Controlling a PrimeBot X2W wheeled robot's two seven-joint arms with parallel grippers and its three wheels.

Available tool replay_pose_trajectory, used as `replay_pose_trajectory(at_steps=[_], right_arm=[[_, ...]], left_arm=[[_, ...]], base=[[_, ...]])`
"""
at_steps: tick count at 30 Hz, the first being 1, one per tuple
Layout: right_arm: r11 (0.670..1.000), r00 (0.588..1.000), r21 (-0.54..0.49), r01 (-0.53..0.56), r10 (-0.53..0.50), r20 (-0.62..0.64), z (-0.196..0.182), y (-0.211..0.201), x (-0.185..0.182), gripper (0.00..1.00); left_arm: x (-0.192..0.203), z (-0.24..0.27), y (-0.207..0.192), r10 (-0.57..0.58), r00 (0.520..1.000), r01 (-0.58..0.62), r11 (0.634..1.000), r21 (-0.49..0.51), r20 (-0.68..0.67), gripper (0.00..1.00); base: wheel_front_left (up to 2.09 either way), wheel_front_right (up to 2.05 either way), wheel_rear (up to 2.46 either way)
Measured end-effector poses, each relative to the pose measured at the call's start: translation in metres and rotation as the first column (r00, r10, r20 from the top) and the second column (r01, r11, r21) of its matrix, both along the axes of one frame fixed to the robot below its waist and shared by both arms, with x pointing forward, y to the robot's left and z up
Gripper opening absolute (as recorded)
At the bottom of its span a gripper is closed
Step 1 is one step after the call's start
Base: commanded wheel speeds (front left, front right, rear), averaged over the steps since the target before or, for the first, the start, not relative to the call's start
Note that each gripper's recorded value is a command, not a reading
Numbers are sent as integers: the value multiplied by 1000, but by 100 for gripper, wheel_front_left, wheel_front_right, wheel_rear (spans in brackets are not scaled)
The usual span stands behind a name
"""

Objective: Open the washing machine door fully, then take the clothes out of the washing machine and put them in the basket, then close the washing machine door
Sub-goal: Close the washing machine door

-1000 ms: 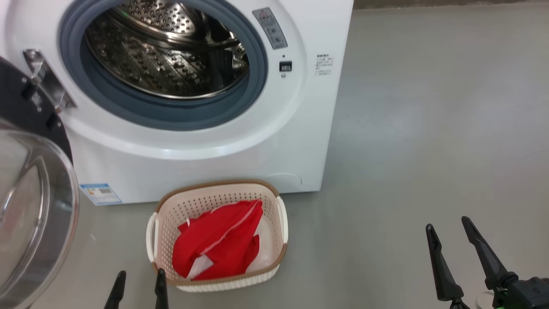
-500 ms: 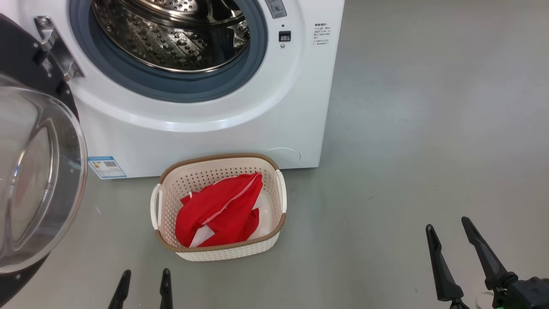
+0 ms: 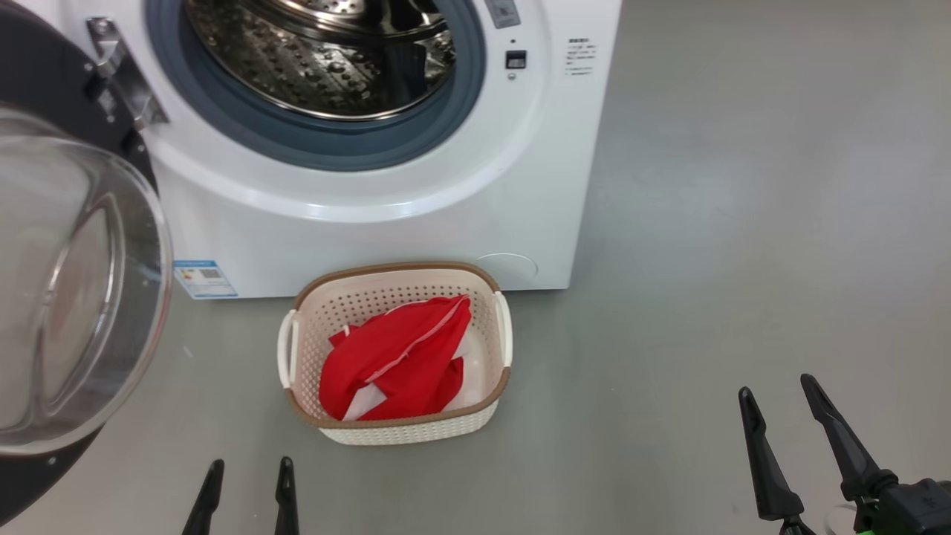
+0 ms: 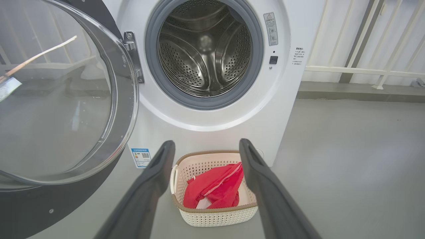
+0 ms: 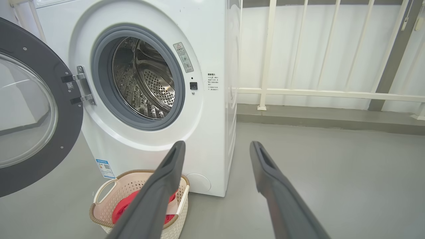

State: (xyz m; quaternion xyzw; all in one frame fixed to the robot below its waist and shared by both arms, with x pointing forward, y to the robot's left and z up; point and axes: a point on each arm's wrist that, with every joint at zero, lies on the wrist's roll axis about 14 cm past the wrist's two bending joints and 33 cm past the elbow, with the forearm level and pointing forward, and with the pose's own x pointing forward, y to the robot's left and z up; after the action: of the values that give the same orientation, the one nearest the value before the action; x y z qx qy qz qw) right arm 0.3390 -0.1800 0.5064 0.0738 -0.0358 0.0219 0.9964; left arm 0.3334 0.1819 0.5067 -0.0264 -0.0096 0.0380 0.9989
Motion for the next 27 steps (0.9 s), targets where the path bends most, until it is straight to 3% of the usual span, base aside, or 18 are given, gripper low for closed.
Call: replay_pose_trajectory(at_steps=[14, 27], right_arm=[[988, 989, -41, -149, 149, 2, 5, 45, 22, 100], [947, 947, -39, -320, 320, 8, 8, 102, 37, 100]], left_arm=[[-25, 18, 39, 149, 987, -151, 988, 34, 57, 100], [-62, 26, 76, 302, 949, -307, 950, 52, 87, 100]], base=[[0, 0, 0], [0, 0, 0]])
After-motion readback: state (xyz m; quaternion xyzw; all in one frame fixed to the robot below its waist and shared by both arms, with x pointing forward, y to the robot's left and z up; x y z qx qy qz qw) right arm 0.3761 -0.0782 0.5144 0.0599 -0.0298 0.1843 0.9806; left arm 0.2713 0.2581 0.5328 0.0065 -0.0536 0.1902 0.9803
